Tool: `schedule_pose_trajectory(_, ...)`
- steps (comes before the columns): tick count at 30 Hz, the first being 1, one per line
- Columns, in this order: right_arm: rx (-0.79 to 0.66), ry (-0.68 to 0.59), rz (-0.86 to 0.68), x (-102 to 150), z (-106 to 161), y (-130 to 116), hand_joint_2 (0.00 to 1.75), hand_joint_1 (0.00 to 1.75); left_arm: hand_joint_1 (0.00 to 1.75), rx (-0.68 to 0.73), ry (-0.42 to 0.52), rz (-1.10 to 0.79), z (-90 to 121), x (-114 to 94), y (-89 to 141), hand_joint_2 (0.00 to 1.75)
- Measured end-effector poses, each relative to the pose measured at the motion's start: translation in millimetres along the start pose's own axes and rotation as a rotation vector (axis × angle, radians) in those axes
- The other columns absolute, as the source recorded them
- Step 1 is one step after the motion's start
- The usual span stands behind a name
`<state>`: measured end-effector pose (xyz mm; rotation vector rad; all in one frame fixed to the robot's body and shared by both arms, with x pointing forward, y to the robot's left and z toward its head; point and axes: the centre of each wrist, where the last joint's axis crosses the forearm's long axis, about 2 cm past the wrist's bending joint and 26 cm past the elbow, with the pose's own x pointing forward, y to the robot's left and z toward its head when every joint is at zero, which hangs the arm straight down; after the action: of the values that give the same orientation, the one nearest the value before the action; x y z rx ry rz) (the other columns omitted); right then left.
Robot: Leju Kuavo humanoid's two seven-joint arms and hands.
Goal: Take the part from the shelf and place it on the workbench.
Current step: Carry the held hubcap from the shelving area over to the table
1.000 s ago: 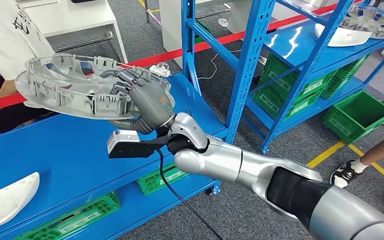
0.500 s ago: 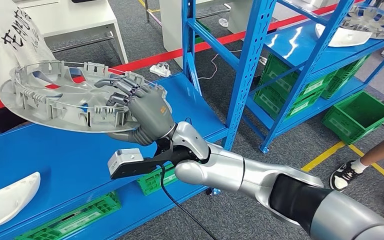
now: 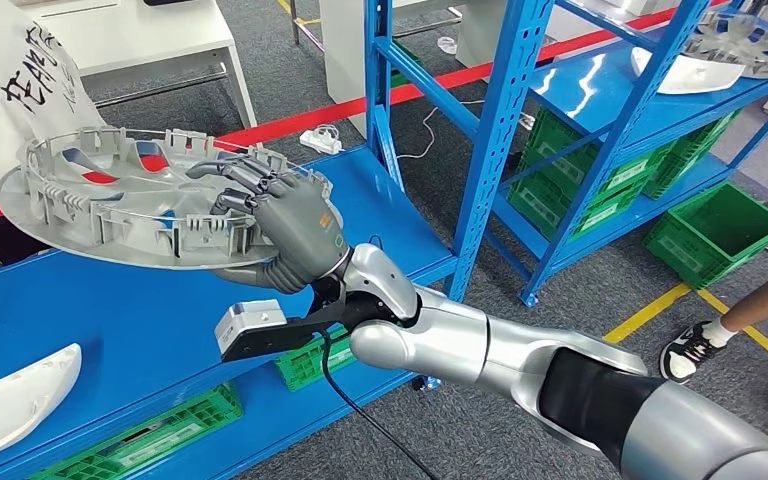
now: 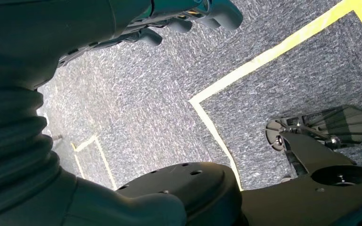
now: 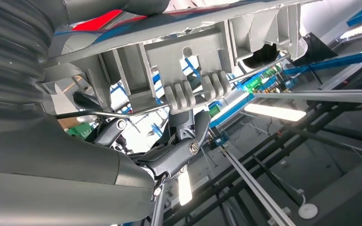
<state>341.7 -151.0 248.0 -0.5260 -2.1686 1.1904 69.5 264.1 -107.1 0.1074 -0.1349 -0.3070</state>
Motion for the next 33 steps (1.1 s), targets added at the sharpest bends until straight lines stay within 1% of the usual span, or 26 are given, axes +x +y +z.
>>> schedule_pose_trajectory(10,0.018,-0.003,0.024,5.7,6.0,4.4,1.75,1.75,0.00,0.000,0.009,-0.004,0.0,1.0,0.7,1.75)
schedule_pose_trajectory(16,0.041,-0.011,0.024,9.0,4.7,6.4,1.75,1.75,0.00,0.001,0.014,0.028,-0.2,-3.5,0.3,1.75)
schedule_pose_trajectory(25,0.052,-0.047,0.007,26.1,-3.9,12.9,1.75,1.75,0.00,0.006,0.019,0.075,-1.0,-15.6,2.7,1.75)
schedule_pose_trajectory(29,0.072,-0.053,0.008,34.0,-2.3,21.0,1.75,1.75,0.00,0.007,0.022,0.100,-1.1,-17.9,3.5,1.75)
schedule_pose_trajectory(33,0.099,-0.077,0.006,46.8,-7.6,25.5,1.75,1.75,0.00,0.010,0.026,0.125,-1.2,-18.0,4.6,1.75)
